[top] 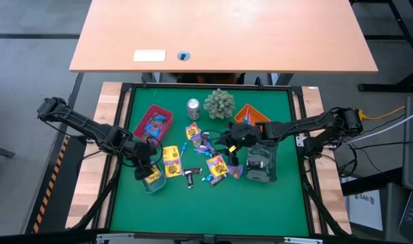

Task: Sort candy
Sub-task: Put the blue candy into the orange bin, then put the yellow candy into the blue transparent bin

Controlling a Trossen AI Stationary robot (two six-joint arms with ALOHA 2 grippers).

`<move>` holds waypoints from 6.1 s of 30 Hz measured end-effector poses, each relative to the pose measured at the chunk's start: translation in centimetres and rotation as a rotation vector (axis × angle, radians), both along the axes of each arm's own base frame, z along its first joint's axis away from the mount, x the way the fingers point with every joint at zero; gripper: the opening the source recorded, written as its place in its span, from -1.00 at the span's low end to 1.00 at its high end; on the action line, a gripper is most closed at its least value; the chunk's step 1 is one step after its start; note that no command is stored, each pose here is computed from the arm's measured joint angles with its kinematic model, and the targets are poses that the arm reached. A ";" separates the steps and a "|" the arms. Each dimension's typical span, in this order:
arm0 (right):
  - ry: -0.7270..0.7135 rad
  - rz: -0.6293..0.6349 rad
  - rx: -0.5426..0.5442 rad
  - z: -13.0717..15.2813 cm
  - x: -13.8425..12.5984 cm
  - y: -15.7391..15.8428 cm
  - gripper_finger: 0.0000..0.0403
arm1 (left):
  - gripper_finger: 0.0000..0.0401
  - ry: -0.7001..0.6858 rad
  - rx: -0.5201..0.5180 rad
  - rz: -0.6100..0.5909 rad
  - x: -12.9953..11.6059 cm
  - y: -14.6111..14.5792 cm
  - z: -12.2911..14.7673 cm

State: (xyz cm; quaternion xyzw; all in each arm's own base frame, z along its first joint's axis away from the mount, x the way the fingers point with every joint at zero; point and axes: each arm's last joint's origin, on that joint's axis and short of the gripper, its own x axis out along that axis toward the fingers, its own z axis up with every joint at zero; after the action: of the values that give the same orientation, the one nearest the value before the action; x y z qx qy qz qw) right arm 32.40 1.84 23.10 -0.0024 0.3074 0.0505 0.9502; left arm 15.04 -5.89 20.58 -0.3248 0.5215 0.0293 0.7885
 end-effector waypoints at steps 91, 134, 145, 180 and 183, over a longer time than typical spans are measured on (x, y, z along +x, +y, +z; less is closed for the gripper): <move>0.170 -0.124 0.019 -12.0 4.7 0.0 -0.65 | -0.37 -0.123 0.080 0.072 0.8 0.1 0.5; 0.488 -0.444 -0.477 0.2 -6.0 -4.9 -0.59 | -0.37 -0.431 0.273 0.343 2.5 0.7 2.2; 0.676 -0.496 -0.484 -0.5 -7.7 -7.2 -0.59 | -0.37 -0.513 0.440 0.343 2.9 0.9 2.7; 0.641 -0.446 -0.391 -0.6 -7.3 -7.0 0.07 | -0.37 -0.316 0.500 0.004 7.7 0.3 -3.2; 0.641 -0.446 -0.391 -0.6 -7.3 -7.0 0.07 | -0.37 -0.257 0.509 0.016 7.6 1.2 -3.6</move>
State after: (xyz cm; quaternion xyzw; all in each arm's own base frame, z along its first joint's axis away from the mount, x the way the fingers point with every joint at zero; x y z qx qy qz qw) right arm 25.12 -5.20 22.55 -0.0999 0.5835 -0.2169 0.7762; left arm 22.67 -4.73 16.96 -0.1217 0.3907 0.1240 0.9040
